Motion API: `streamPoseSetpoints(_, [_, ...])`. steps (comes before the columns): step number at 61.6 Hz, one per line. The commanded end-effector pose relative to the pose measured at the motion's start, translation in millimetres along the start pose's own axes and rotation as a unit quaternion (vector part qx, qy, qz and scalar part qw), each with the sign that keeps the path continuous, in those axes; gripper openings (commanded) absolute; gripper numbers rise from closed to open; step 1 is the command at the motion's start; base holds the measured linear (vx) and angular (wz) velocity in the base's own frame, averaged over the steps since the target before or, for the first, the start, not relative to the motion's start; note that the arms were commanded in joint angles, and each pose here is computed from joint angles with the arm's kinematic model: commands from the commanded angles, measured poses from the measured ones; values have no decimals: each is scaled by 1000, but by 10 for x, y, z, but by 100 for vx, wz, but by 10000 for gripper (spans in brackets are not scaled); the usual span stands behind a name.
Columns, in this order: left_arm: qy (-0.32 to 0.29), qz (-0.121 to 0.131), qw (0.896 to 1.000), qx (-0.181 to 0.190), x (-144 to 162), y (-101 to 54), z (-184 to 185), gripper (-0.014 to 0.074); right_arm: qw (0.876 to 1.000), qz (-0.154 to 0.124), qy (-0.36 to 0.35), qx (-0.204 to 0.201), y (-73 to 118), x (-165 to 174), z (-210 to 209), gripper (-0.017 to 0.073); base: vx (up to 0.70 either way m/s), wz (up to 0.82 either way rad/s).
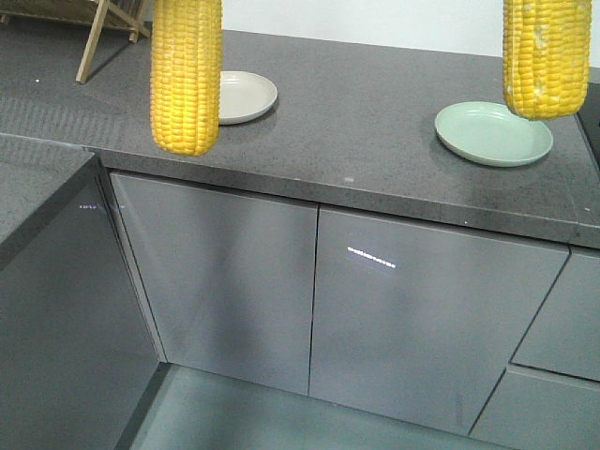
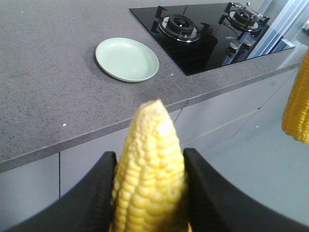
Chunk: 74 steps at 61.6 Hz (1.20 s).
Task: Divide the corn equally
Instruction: 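Drive the base toward the second cream and green plates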
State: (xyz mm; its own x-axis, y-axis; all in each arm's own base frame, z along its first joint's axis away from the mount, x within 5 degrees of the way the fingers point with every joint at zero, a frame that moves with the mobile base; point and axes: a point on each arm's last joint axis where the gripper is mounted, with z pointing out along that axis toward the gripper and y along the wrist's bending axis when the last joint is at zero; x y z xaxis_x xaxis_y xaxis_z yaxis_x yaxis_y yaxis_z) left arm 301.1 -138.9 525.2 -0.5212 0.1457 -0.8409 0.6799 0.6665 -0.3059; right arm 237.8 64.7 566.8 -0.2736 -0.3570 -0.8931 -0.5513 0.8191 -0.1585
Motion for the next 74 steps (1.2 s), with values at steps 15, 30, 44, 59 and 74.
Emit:
streamPoseSetpoints(15, [-43, 8, 999, 20, -77, -203, -226, -7, 1000, -4, -24, 3, 47, -50, -170, -4, 12, 0])
streamPoseSetpoints(30, [-43, 8, 999, 20, -77, -203, -226, -7, 1000, -4, -24, 3, 47, -50, -170, -4, 11, -13])
streamPoseSetpoints(44, [-43, 8, 999, 20, -77, -203, -226, -7, 1000, -4, -24, 3, 47, -50, -170, -4, 11, -18])
streamPoseSetpoints(59, [-43, 8, 999, 20, -77, -203, -226, -7, 1000, -4, -24, 3, 47, -50, -170, -4, 11, -17])
streamPoseSetpoints(74, [-43, 8, 999, 20, -77, -203, -226, -7, 1000, -4, -24, 3, 47, -50, -170, -4, 10, -14])
